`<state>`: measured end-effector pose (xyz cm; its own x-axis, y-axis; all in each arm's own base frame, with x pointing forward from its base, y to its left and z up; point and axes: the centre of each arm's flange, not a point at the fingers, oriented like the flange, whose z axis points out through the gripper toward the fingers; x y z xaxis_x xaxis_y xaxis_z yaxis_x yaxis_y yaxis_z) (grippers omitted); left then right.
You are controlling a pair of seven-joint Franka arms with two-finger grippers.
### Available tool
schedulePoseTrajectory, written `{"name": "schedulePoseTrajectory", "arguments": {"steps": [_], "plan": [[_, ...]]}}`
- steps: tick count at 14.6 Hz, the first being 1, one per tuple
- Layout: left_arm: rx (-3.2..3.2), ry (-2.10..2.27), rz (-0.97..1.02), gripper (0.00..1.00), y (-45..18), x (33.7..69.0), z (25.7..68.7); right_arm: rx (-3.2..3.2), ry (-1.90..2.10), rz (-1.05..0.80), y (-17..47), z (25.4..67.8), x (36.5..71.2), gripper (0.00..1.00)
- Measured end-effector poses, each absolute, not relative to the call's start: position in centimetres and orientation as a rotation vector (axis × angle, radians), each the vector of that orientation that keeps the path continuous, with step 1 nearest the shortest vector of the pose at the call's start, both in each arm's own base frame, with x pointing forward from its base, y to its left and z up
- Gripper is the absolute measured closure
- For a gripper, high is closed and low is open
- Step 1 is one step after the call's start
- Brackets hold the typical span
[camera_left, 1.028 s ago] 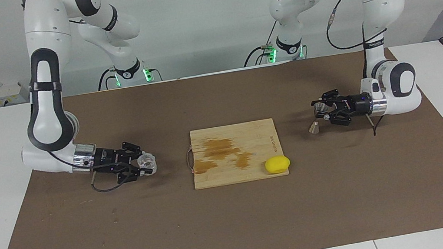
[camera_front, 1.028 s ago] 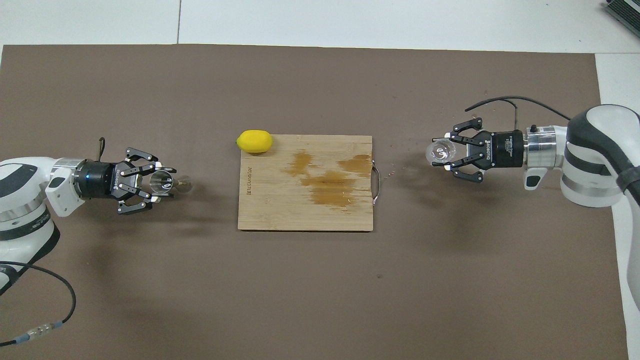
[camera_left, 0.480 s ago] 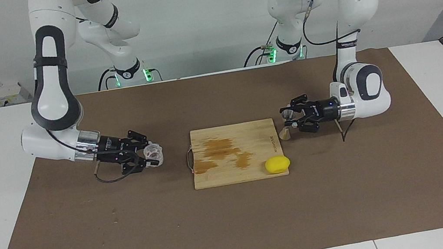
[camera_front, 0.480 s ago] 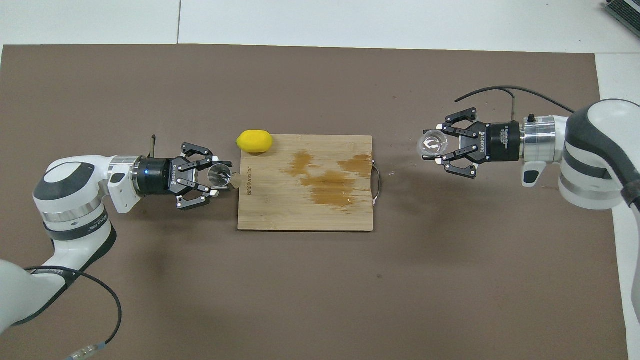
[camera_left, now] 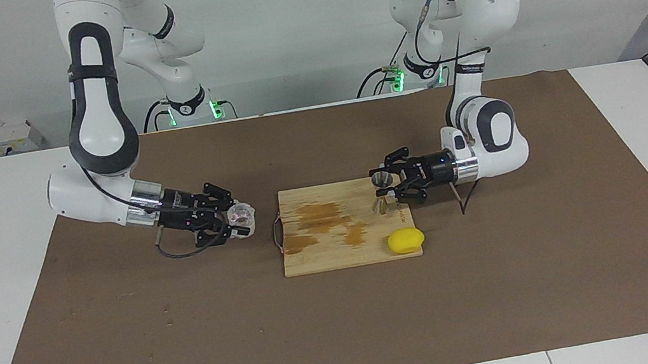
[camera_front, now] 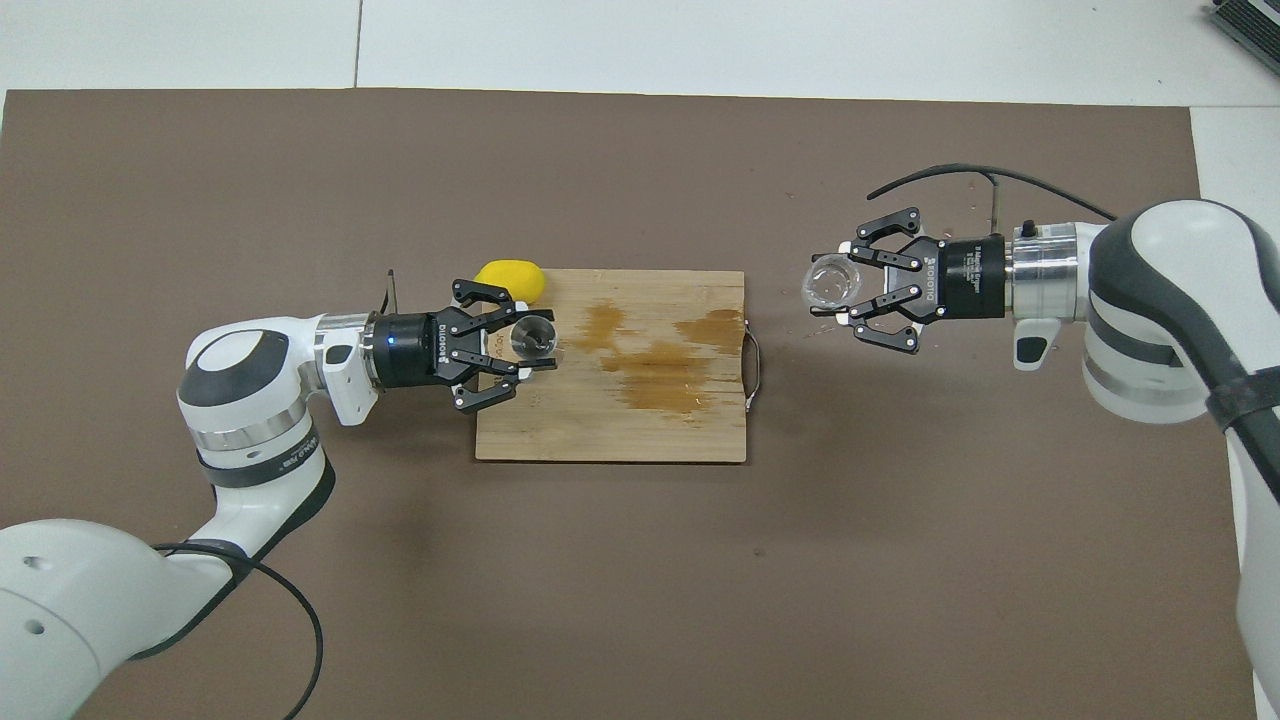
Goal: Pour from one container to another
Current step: 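Set the metal cup on the board while the right gripper brings the glass cup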
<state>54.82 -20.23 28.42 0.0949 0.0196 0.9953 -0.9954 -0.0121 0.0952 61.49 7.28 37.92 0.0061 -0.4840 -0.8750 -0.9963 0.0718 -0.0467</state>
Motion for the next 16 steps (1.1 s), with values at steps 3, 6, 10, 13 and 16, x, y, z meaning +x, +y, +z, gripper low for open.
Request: {"name": "schedulePoseTrajectory", "arguments": {"steps": [3, 6, 10, 13, 16], "plan": [[1.275, -1.102, 1.161, 0.5, -23.2, 54.2, 28.3, -1.514, 1.598, 0.834, 8.0, 38.0, 61.5, 0.49], [1.311, -1.084, 1.162, 0.5, -25.0, 53.7, 27.9, -1.524, 1.591, 0.837, 8.7, 38.2, 61.4, 0.49], [1.359, -1.044, 1.166, 0.5, -27.0, 52.7, 27.2, -1.552, 1.577, 0.84, 10.8, 38.2, 61.2, 0.49], [1.382, -1.042, 1.171, 0.5, -27.2, 52.2, 26.5, -1.572, 1.575, 0.834, 12.4, 38.0, 60.9, 0.49], [1.386, -1.06, 1.189, 0.5, -26.7, 51.9, 25.8, -1.576, 1.571, 0.832, 12.6, 38.1, 60.8, 0.49]]}}
